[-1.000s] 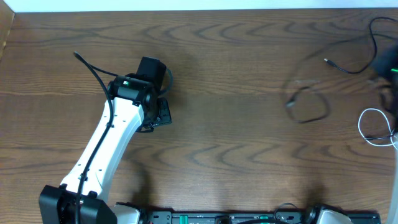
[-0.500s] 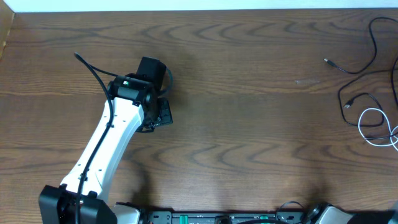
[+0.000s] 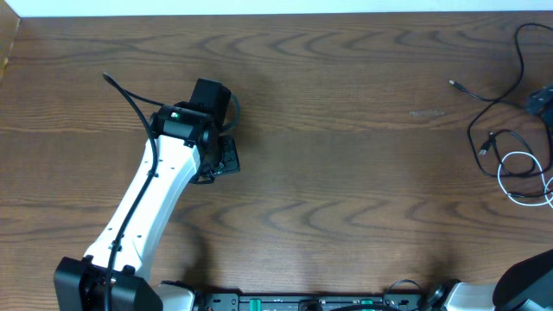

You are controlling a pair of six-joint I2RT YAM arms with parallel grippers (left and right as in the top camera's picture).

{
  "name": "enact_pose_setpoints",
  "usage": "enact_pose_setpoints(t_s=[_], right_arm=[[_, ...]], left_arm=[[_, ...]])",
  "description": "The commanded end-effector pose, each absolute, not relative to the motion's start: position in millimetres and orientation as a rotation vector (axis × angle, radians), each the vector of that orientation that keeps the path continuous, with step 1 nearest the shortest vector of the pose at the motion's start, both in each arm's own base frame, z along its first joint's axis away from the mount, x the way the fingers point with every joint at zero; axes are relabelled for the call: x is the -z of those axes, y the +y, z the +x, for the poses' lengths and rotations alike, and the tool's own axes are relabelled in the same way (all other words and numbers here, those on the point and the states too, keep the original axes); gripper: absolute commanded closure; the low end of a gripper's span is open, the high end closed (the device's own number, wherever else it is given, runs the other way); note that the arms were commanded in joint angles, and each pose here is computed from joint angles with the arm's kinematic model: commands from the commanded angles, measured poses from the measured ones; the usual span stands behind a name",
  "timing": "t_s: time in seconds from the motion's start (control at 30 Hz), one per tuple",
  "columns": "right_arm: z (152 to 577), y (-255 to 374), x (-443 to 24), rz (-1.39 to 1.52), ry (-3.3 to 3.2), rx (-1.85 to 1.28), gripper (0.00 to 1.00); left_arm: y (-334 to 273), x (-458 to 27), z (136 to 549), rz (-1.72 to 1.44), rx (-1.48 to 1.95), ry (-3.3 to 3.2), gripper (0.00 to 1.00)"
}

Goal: Untangle cables

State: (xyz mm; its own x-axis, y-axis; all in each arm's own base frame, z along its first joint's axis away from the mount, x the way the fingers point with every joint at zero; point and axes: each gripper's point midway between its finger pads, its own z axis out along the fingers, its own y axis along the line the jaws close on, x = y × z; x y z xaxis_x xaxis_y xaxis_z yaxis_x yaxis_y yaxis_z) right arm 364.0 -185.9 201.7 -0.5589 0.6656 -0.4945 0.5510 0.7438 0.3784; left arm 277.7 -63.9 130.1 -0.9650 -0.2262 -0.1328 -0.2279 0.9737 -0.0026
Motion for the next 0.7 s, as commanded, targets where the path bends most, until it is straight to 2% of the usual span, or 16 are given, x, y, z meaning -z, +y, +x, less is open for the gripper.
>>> enact_pose_setpoints(t_s=[0.0, 0.2, 0.33, 0.57, 0.6, 0.63, 0.67], right_arm=[[376, -130, -205, 0.667, 2.399, -0.427, 0.05], [372, -39, -191, 0.237, 2.595, -0.483, 0.01], [365, -6, -178, 0.082, 2.705, -0.347, 0.01], [345, 59, -166, -0.252, 2.796, -0.24, 0.01], [342, 66, -165, -0.258, 2.805, -0.248, 0.01], [339, 73, -165, -0.26, 2.817, -0.258, 0.01], [336, 78, -164, -0.257, 2.829, -0.265, 0.01]], left_arm=[[-64, -133, 285, -0.364, -0.004, 2.956, 0.37], [-72, -139, 314, -0.297, 0.054, 2.845, 0.37], [-74, -143, 327, -0.197, 0.059, 2.799, 0.37], [-51, -137, 300, -0.196, -0.126, 2.894, 0.37], [-50, -135, 293, -0.196, -0.141, 2.922, 0.15], [-47, -134, 285, -0.202, -0.158, 2.953, 0.02], [-45, -133, 276, -0.223, -0.178, 2.989, 0.02]])
